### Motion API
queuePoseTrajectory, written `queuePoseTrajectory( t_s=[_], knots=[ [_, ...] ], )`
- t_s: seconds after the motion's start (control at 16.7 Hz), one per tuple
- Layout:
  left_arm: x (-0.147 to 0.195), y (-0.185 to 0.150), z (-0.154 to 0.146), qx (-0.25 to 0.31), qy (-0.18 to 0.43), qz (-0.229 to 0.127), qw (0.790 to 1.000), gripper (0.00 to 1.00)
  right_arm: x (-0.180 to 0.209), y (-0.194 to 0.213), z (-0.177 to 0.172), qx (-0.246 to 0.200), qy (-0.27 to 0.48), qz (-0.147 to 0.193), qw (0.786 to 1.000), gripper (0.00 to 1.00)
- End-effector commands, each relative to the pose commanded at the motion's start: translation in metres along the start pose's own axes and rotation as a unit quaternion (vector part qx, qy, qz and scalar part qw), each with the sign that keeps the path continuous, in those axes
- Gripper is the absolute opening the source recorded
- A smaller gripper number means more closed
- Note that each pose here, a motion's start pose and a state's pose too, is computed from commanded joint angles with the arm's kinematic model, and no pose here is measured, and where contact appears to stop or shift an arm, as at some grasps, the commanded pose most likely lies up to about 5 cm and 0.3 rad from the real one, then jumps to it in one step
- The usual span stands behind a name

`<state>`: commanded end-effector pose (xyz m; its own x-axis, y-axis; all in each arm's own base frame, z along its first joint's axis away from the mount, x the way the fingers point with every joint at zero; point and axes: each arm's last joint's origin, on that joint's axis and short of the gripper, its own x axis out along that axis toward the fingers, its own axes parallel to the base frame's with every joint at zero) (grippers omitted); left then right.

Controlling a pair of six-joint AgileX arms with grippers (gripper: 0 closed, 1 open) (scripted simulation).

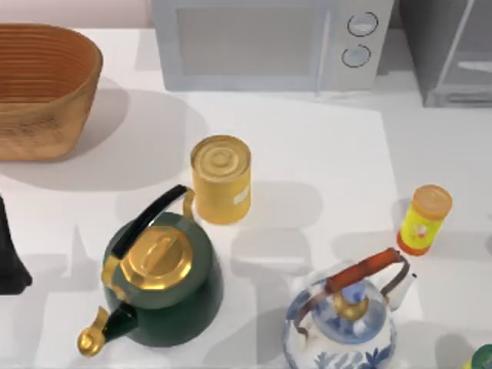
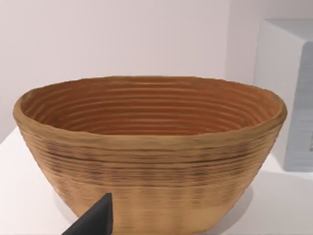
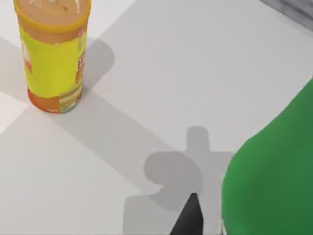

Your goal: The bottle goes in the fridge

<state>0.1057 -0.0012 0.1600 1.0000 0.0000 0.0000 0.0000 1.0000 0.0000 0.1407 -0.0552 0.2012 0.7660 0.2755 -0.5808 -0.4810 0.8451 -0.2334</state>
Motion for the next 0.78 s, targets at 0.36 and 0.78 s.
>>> queuePoseTrajectory(
  t_s=[0.36, 0.78],
  knots=[
    [0.0, 0.0, 0.0, 0.0, 0.0, 0.0, 1.0, 1.0, -0.007, 0.051, -0.006, 0.088, -0.145, -0.187, 0.968, 0.01],
    [0.0, 0.0, 0.0, 0.0, 0.0, 0.0, 1.0, 1.0, 0.012, 0.072, -0.022, 0.187, -0.273, -0.206, 0.921, 0.01]
  ],
)
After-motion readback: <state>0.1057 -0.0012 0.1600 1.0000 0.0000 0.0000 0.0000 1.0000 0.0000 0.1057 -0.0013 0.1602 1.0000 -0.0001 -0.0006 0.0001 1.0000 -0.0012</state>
